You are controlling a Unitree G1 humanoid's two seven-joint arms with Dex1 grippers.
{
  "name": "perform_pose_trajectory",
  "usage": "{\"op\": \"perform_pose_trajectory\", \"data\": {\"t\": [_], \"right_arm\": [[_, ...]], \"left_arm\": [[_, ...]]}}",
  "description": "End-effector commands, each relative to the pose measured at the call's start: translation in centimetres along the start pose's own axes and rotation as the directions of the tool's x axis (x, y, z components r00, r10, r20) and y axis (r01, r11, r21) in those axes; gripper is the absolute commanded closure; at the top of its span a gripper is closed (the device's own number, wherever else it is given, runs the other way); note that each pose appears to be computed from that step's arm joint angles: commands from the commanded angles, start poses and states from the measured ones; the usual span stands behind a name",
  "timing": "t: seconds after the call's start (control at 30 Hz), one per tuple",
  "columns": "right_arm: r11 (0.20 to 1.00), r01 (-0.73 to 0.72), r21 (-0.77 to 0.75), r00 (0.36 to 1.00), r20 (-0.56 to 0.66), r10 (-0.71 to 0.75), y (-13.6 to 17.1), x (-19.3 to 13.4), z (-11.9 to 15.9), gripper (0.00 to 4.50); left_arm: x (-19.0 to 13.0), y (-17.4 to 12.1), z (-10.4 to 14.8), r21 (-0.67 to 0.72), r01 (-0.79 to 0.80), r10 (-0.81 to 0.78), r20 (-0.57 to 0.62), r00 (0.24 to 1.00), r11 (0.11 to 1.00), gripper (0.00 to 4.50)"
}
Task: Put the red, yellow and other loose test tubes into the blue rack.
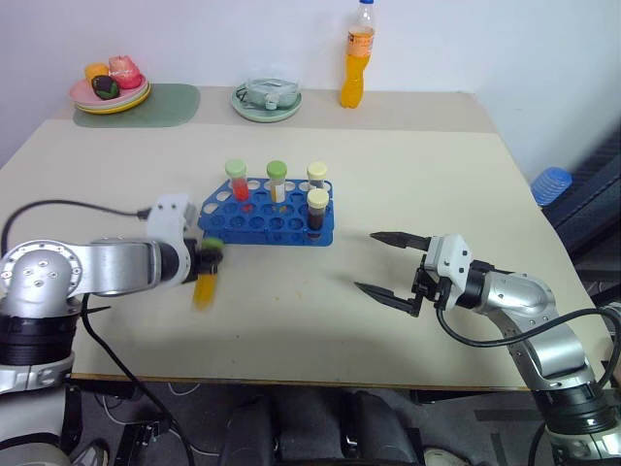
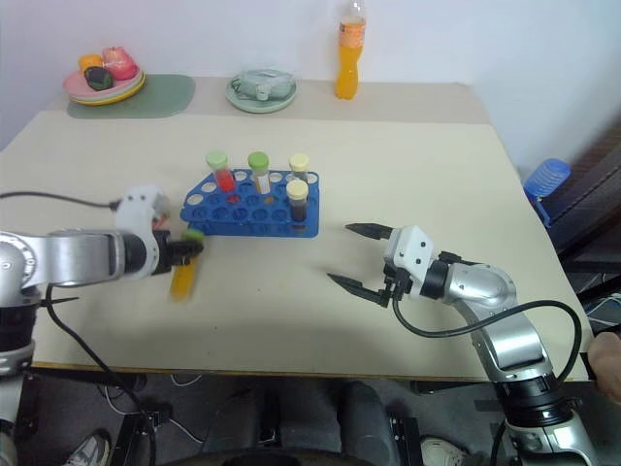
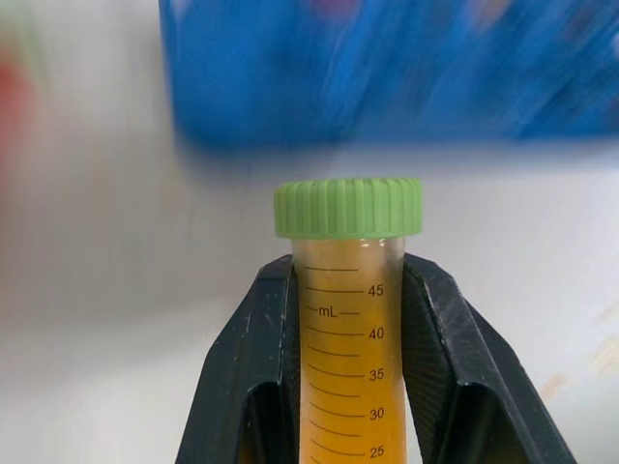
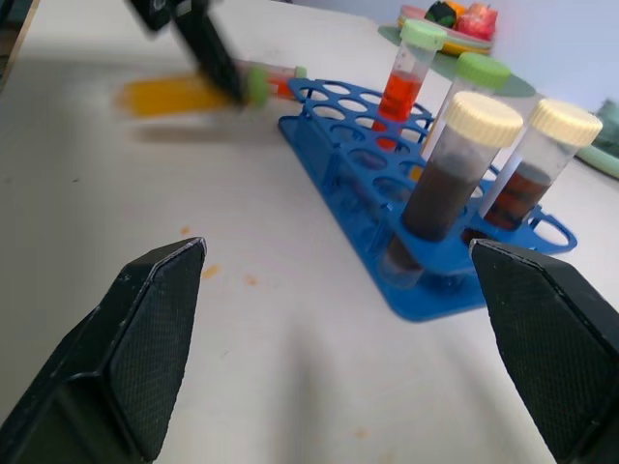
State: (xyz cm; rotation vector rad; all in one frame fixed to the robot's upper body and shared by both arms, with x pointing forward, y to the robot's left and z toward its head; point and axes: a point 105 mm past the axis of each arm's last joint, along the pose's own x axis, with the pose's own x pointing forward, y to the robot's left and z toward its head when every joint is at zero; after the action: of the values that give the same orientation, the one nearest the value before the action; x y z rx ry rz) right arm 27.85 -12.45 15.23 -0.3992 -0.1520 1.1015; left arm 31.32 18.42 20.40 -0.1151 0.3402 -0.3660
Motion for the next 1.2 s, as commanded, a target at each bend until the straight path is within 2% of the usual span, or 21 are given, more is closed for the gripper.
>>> {"op": "perform_pose_trajectory", "data": {"t": [0.03,0.13,0.3,0.37,0.57,0.87,1.2], "right_arm": [[1.000,0.008,-0.030,1.000,0.029,-0.007,-0.4,-0.1,0.8,0.00],[0.999,0.017,-0.036,0.999,0.028,-0.016,-0.6,-0.1,1.0,0.00],[0.998,0.038,-0.047,0.999,0.005,-0.038,-0.7,-0.8,1.2,0.00],[0.998,0.049,-0.049,0.999,-0.004,-0.050,-0.7,-1.1,1.3,0.00],[0.995,0.088,-0.057,0.995,-0.037,-0.090,-0.8,-2.3,1.8,0.00],[0.987,0.150,-0.050,0.986,-0.067,-0.153,-0.5,-3.6,1.6,0.00],[0.982,0.182,-0.050,0.979,-0.083,-0.186,-0.3,-4.5,1.7,0.00]], "left_arm": [[-1.2,-3.2,2.7,0.226,0.238,-0.282,0.191,0.940,0.945,3.72],[0.0,-2.3,3.7,0.289,0.118,-0.211,0.317,0.924,0.950,3.72],[2.4,-4.3,2.7,0.477,0.074,-0.306,0.429,0.850,0.876,3.72],[2.9,-5.0,2.8,0.496,0.050,-0.333,0.502,0.798,0.867,3.72],[5.6,-5.6,2.0,0.512,-0.011,-0.332,0.573,0.749,0.859,3.72],[8.4,-6.0,0.4,0.520,0.007,-0.366,0.591,0.719,0.854,3.72],[9.3,-7.5,-1.7,0.527,0.138,-0.459,0.547,0.700,0.839,3.72]]}}
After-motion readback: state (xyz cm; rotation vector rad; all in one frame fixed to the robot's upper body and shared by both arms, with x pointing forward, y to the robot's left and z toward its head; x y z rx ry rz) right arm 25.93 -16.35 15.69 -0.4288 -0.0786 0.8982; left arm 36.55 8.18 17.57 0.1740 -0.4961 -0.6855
